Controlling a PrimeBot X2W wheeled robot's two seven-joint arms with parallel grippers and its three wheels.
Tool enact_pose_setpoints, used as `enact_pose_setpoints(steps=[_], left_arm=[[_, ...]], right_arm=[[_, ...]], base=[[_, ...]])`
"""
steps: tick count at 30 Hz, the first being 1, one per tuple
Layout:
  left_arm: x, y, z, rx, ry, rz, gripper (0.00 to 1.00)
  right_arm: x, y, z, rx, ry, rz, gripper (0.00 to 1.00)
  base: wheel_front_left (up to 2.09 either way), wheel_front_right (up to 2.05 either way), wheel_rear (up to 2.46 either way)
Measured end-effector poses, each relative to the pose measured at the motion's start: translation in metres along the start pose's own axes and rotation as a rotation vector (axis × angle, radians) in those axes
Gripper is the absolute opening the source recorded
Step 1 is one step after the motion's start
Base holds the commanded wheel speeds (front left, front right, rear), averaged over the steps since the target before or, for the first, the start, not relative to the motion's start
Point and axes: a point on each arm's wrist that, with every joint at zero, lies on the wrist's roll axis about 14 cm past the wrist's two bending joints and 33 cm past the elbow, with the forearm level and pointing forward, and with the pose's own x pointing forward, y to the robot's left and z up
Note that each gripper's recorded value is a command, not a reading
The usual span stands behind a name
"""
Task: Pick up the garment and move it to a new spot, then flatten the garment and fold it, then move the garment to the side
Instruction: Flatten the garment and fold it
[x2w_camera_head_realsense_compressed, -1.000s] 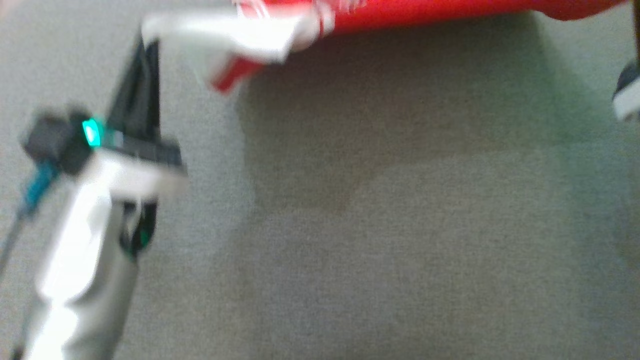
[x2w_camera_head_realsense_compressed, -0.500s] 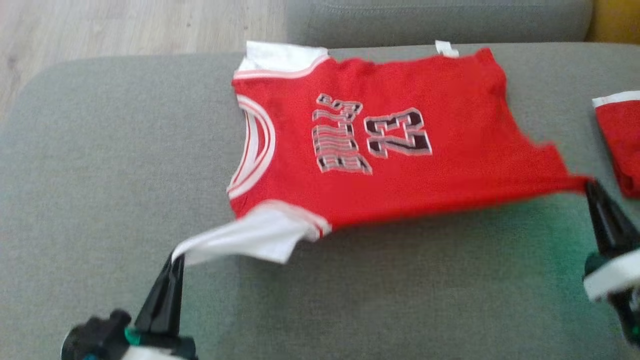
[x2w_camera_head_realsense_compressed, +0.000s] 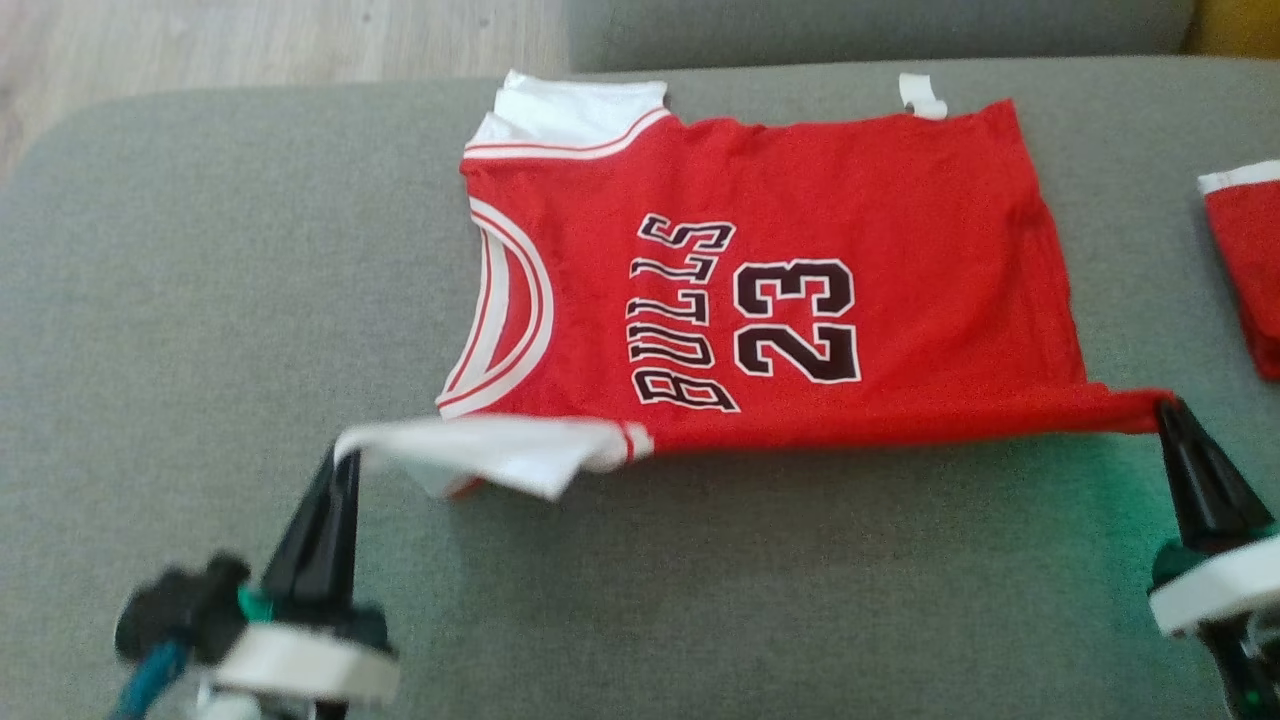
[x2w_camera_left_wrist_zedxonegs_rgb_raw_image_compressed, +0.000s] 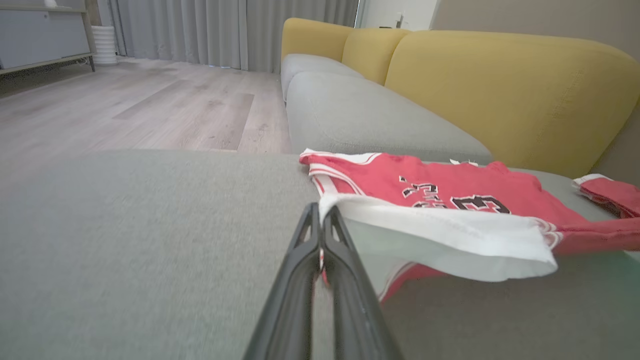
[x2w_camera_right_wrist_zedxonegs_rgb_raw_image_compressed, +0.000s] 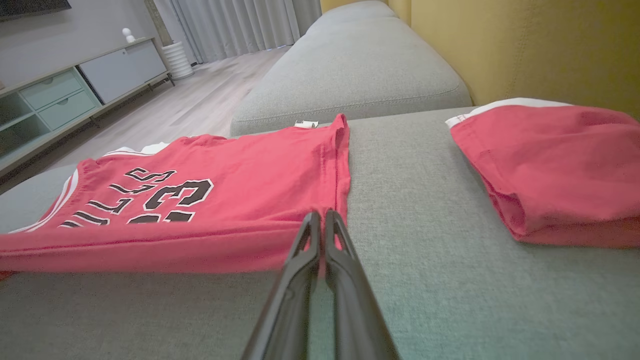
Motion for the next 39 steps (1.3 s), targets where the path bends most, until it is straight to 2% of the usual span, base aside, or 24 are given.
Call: enact_pose_setpoints(steps=[11, 19, 20, 21, 22, 27, 32, 39], left_arm=[[0.089, -0.004, 0.024, 0.053, -0.06, -0.078, 0.0], [0.131, 0.004, 0.014, 0.101, -0.03, -0.088, 0.0], [0.135, 0.002, 0.01, 0.1, -0.018, -0.094, 0.18], [0.138, 0.0, 0.005, 0.105, -0.006, -0.103, 0.47], [0.14, -0.002, 0.0, 0.105, 0.008, -0.111, 1.0], [0.14, -0.004, -0.011, 0.098, 0.039, -0.103, 1.0], [0.131, -0.009, 0.007, 0.128, -0.036, -0.062, 1.0], [0.073, -0.01, -0.055, 0.051, 0.114, 0.024, 1.0]], right_arm=[[0.065, 0.001, 0.02, -0.061, -0.029, 0.017, 0.0], [0.1, -0.003, 0.017, -0.088, -0.01, 0.017, 0.0], [0.104, -0.003, 0.015, -0.086, -0.008, 0.016, 0.22], [0.107, -0.003, 0.013, -0.085, -0.002, 0.016, 0.49], [0.109, -0.002, 0.009, -0.085, 0.004, 0.016, 1.0], [0.111, -0.002, 0.003, -0.071, 0.002, 0.007, 1.0], [0.106, 0.001, 0.012, -0.035, -0.043, -0.011, 1.0], [0.081, 0.002, 0.004, 0.021, -0.051, -0.047, 1.0]], base=[[0.0, 0.0, 0.0], [0.0, 0.0, 0.0], [0.0, 0.0, 0.0], [0.0, 0.0, 0.0], [0.0, 0.0, 0.0], [0.0, 0.0, 0.0], [0.0, 0.0, 0.0], [0.0, 0.0, 0.0]])
